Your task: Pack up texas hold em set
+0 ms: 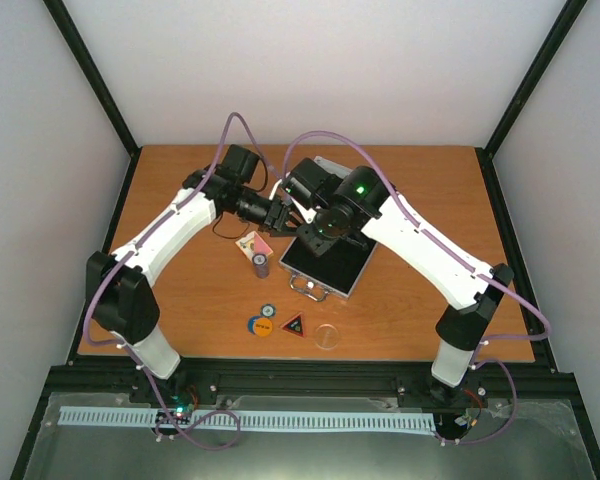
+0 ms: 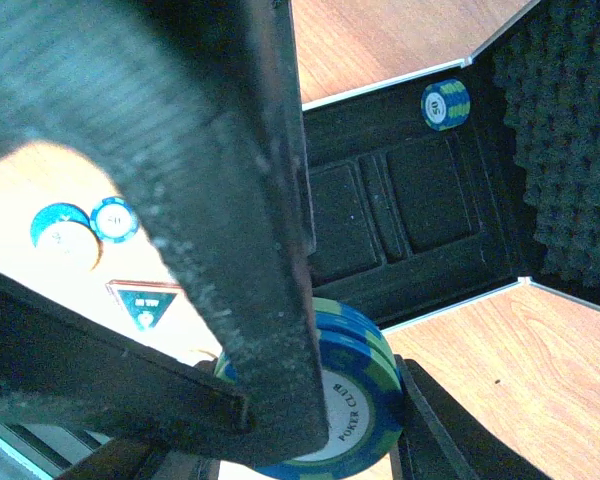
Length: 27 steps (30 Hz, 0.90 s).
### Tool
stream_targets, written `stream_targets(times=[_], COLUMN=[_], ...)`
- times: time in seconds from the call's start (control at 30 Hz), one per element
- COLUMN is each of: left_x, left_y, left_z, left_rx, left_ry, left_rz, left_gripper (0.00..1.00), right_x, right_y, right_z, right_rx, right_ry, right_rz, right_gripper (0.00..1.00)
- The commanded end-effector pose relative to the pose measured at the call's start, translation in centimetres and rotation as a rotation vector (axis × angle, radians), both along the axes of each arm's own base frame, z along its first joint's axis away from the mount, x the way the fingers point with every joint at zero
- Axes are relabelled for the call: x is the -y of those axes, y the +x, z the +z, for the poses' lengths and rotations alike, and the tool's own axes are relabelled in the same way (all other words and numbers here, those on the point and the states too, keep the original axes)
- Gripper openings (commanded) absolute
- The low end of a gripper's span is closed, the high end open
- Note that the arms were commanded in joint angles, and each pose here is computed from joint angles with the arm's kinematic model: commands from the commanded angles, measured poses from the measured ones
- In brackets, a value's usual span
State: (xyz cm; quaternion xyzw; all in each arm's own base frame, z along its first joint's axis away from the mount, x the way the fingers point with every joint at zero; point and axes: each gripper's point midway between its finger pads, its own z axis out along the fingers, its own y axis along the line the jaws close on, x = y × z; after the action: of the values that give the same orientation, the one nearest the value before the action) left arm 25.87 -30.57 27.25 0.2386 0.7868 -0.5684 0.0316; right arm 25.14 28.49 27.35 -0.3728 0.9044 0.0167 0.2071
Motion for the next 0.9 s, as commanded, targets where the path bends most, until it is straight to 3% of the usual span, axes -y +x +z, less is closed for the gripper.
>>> stream_targets(times=[0.0,0.5,0.87], left_x=[1.0,3.3,3.9], left_y=[-4.5,-6.4,-6.8], left_z=[6.2,6.2,6.9], left_rx=[0.020,-0.010,-0.026], left_ry=[-0.150,-0.143,-0.187], left_rz=[-0.142,-0.217,-0.271], left_gripper=[0.61,0.60,0.44], right_x=[-1.2,-2.3,-2.5], right_y=[4.8,5.4,5.7], right_z=[2.3,2.8,2.7], right_rx=[0.162,0.172,0.177], right_ry=[0.085,0.107,0.100], right_rz=[-0.086,-0.063,-0.057], right_gripper=[0.03,0.03,0.03])
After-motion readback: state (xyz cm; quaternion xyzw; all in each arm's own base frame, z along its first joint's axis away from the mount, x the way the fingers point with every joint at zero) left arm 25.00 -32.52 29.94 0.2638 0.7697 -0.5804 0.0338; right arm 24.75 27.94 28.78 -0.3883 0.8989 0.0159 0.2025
